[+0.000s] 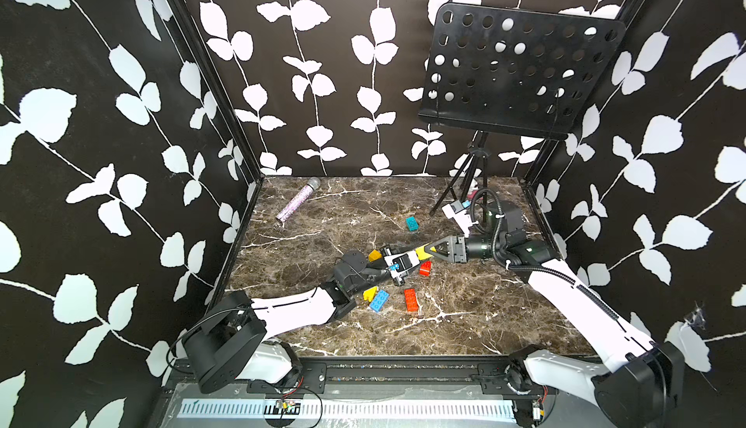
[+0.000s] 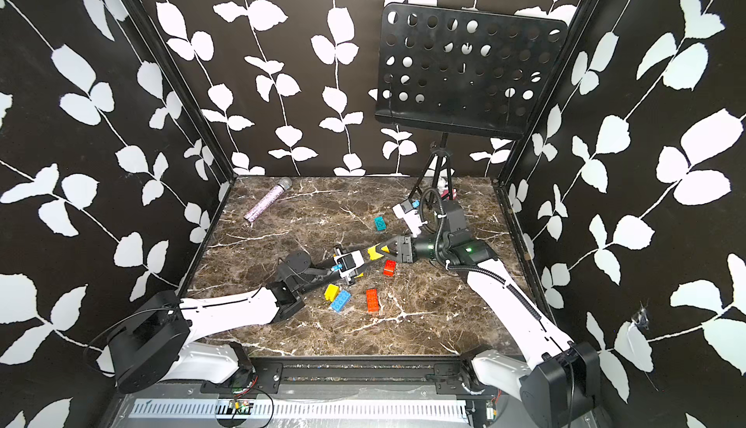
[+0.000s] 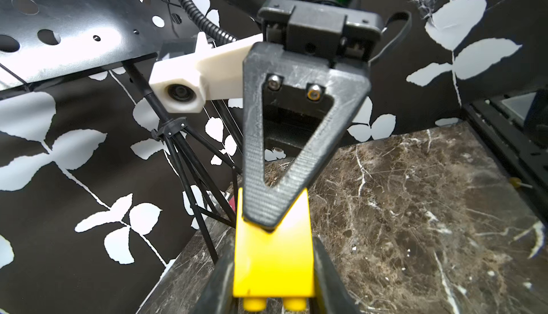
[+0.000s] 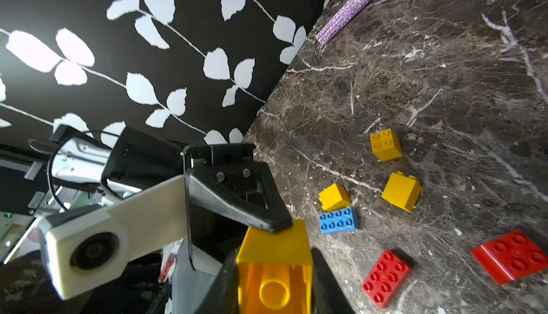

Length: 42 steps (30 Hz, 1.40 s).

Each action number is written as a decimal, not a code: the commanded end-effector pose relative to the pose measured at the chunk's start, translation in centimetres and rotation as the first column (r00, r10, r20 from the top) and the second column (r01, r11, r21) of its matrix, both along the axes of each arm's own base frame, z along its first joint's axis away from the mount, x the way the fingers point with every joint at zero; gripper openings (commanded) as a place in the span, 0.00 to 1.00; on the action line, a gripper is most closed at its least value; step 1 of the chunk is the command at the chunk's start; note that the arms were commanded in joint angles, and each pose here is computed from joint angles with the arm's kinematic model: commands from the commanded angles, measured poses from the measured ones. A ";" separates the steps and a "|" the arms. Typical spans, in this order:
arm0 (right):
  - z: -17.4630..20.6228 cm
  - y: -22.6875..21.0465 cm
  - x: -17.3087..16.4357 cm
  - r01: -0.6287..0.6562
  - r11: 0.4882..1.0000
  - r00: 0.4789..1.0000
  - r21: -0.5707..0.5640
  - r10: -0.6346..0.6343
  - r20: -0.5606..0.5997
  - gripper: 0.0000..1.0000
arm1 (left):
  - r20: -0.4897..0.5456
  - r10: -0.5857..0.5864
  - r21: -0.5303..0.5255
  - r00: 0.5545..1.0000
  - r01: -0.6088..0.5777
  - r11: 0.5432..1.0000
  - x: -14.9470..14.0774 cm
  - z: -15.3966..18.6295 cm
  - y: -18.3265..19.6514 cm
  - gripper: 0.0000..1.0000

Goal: Assemble the letter r with lego
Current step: Pick up the lego brick from the center of the board, then place the lego brick at the center of the board.

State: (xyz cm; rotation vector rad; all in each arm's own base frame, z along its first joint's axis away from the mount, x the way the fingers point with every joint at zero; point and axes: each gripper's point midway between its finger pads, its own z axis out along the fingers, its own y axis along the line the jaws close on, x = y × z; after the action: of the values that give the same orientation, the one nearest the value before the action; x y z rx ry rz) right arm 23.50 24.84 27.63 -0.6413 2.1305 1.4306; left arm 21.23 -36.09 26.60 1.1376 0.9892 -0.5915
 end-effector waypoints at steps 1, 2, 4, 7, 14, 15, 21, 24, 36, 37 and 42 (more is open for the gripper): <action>0.2 0.2 -0.2 -0.018 1.000 0.999 0.012 0.017 0.030 0.39 | 0.016 -0.008 -0.015 1.000 0.009 1.000 -0.6 2.0 0.2 0.01; 0.0 0.2 0.0 -0.010 1.000 1.000 0.006 0.010 0.030 0.46 | 0.002 0.010 -0.009 1.000 -0.010 1.000 -0.4 1.9 0.5 0.00; -0.4 -0.1 0.6 0.025 1.000 0.999 -0.018 -0.024 0.031 0.57 | -0.020 0.046 0.006 0.999 -0.046 0.999 -0.1 1.9 1.2 0.00; -0.9 -1.1 2.1 0.114 0.991 0.993 -0.076 -0.110 0.049 0.61 | -0.086 0.167 0.082 0.982 -0.160 0.984 0.9 1.0 3.1 0.00; -0.8 -4.9 5.2 0.339 0.933 0.939 -0.120 -0.328 0.102 0.65 | -0.211 0.728 0.380 0.652 -0.631 0.676 5.3 -1.5 14.0 0.00; -1.0 -4.9 5.3 0.344 0.931 0.938 -0.125 -0.333 0.099 0.66 | -0.225 0.773 0.409 0.593 -0.662 0.628 5.4 -1.7 15.5 0.00; -4.1 -4.1 6.3 0.304 0.937 0.951 -0.172 -0.310 -0.004 0.64 | -0.424 0.872 0.635 0.244 -0.607 0.478 4.5 -5.0 21.3 0.00; -5.7 -4.1 6.7 0.305 0.929 0.948 -0.209 -0.317 -0.026 0.63 | -0.432 0.887 0.729 0.161 -0.517 0.449 3.9 -6.9 21.2 0.00; -12.0 -3.5 5.3 0.257 0.886 0.950 -0.386 -0.304 -0.066 0.64 | -0.361 0.933 0.930 0.008 -0.065 0.361 2.9 -16.4 17.4 0.00; -12.6 -3.3 5.0 0.246 0.882 0.953 -0.402 -0.297 -0.068 0.64 | -0.374 0.928 0.927 -0.010 -0.036 0.373 3.2 -17.1 17.3 0.00; -15.5 -1.9 4.0 0.179 0.838 0.968 -0.516 -0.244 -0.060 0.62 | -0.396 0.918 0.916 -0.029 0.063 0.397 3.4 -19.6 16.0 0.09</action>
State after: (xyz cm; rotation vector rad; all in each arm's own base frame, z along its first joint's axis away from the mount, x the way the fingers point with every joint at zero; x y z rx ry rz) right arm 27.84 22.89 13.54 -0.4177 2.5696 0.9103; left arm 25.04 -19.17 6.69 0.7150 2.9818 0.0259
